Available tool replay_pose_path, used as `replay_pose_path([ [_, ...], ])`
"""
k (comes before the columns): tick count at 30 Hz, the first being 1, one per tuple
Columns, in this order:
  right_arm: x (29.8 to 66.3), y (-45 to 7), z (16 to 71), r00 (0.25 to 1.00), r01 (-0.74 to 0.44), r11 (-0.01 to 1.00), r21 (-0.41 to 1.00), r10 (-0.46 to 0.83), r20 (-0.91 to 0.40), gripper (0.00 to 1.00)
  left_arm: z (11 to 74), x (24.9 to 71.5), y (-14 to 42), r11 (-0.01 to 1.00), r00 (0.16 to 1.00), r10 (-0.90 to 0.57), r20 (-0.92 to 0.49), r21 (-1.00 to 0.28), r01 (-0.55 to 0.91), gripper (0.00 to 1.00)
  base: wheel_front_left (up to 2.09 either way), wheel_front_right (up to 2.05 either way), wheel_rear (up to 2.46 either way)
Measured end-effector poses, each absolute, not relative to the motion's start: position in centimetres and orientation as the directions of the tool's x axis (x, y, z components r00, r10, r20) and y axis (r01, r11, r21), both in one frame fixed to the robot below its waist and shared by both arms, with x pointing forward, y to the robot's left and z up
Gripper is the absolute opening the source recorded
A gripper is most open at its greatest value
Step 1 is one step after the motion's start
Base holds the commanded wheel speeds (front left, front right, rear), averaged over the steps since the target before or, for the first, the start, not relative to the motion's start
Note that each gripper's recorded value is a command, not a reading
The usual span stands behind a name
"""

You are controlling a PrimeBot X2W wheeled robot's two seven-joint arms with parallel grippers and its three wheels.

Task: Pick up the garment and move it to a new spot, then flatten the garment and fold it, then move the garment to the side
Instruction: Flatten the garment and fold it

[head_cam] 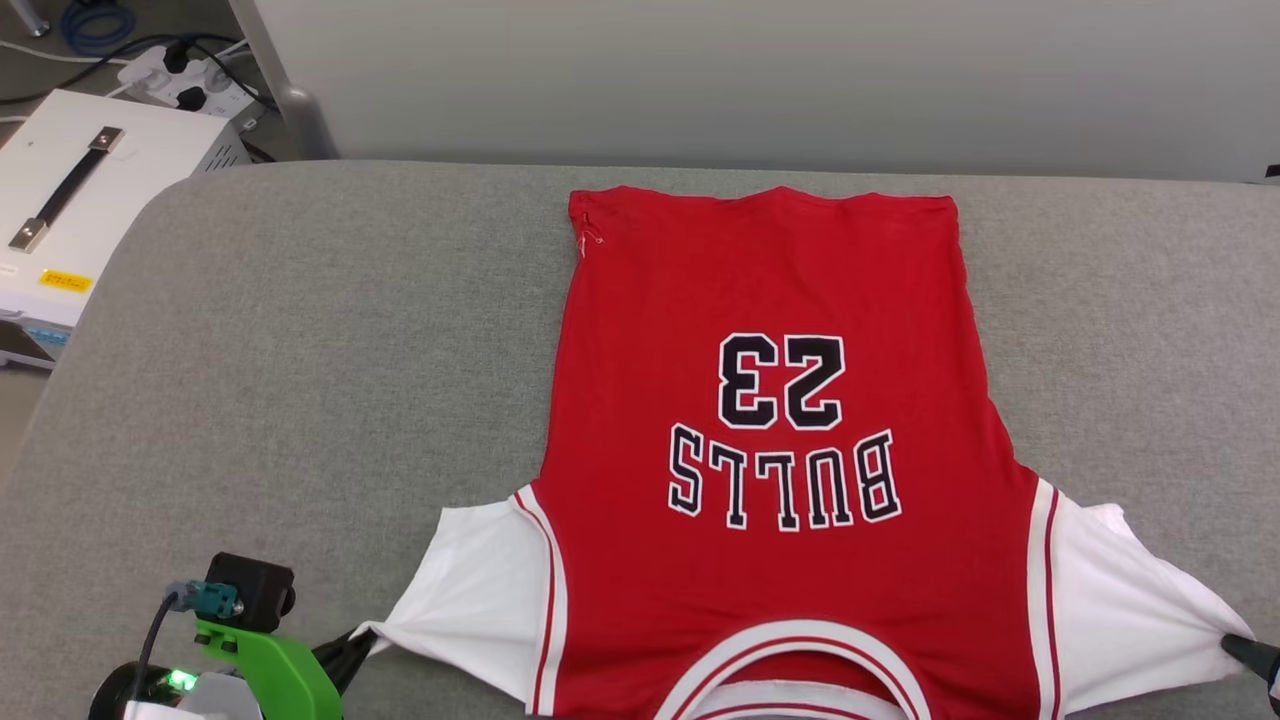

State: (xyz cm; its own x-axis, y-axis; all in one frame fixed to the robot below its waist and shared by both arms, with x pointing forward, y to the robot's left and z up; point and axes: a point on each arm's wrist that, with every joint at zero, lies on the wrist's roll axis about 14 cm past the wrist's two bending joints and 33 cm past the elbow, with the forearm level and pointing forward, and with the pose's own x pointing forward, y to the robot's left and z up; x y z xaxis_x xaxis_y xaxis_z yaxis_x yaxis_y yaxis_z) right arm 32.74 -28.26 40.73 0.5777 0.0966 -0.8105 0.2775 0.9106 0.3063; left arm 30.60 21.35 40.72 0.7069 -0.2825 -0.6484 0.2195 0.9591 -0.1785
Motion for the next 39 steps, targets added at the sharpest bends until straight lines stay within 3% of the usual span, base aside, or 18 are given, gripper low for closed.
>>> replay_pose_path([
  [5, 33.2, -27.7, 41.2, 0.566, 0.262, 0.921, 0.288, 0.095, -0.819, 0.00, 41.2, 30.8, 20.1, 0.948, 0.699, -0.319, -0.641, -0.200, 0.249, 0.00, 0.00, 0.00, 0.00],
  [6, 33.3, -27.7, 41.2, 0.558, 0.259, 0.924, 0.282, 0.095, -0.824, 0.36, 41.3, 30.9, 19.9, 0.946, 0.696, -0.324, -0.640, -0.204, 0.253, 0.00, 0.00, 0.00, 0.00],
  [7, 33.5, -27.6, 41.4, 0.556, 0.251, 0.929, 0.272, 0.092, -0.826, 1.00, 41.3, 31.0, 19.6, 0.945, 0.693, -0.327, -0.642, -0.207, 0.254, 0.00, 0.00, 0.00, 0.00],
  [10, 35.0, -27.1, 42.4, 0.564, 0.217, 0.938, 0.271, 0.106, -0.819, 1.00, 41.8, 31.5, 18.6, 0.936, 0.684, -0.352, -0.639, -0.227, 0.269, 0.00, 0.00, 0.00, 0.00],
  [15, 40.6, -25.2, 46.1, 0.647, 0.103, 0.954, 0.282, 0.152, -0.748, 1.00, 42.7, 32.3, 16.5, 0.916, 0.652, -0.402, -0.643, -0.271, 0.297, 0.00, 0.00, 0.00, 0.00],
  [21, 47.1, -22.3, 48.5, 0.669, -0.016, 0.959, 0.283, 0.221, -0.710, 1.00, 43.2, 33.3, 15.0, 0.899, 0.620, -0.438, -0.650, -0.317, 0.303, 0.00, 0.00, 0.00, 0.00],
  [29, 55.4, -20.8, 47.7, 0.615, -0.055, 0.972, 0.229, 0.214, -0.759, 1.00, 42.0, 33.2, 14.3, 0.889, 0.552, -0.458, -0.696, -0.364, 0.278, 0.00, 0.00, 0.00, 0.00],
  [39, 62.3, -18.1, 42.6, 0.507, -0.076, 0.982, 0.173, 0.187, -0.841, 1.00, 40.2, 33.6, 14.5, 0.896, 0.530, -0.442, -0.724, -0.383, 0.224, 0.00, 0.00, 0.00, 0.00],
])
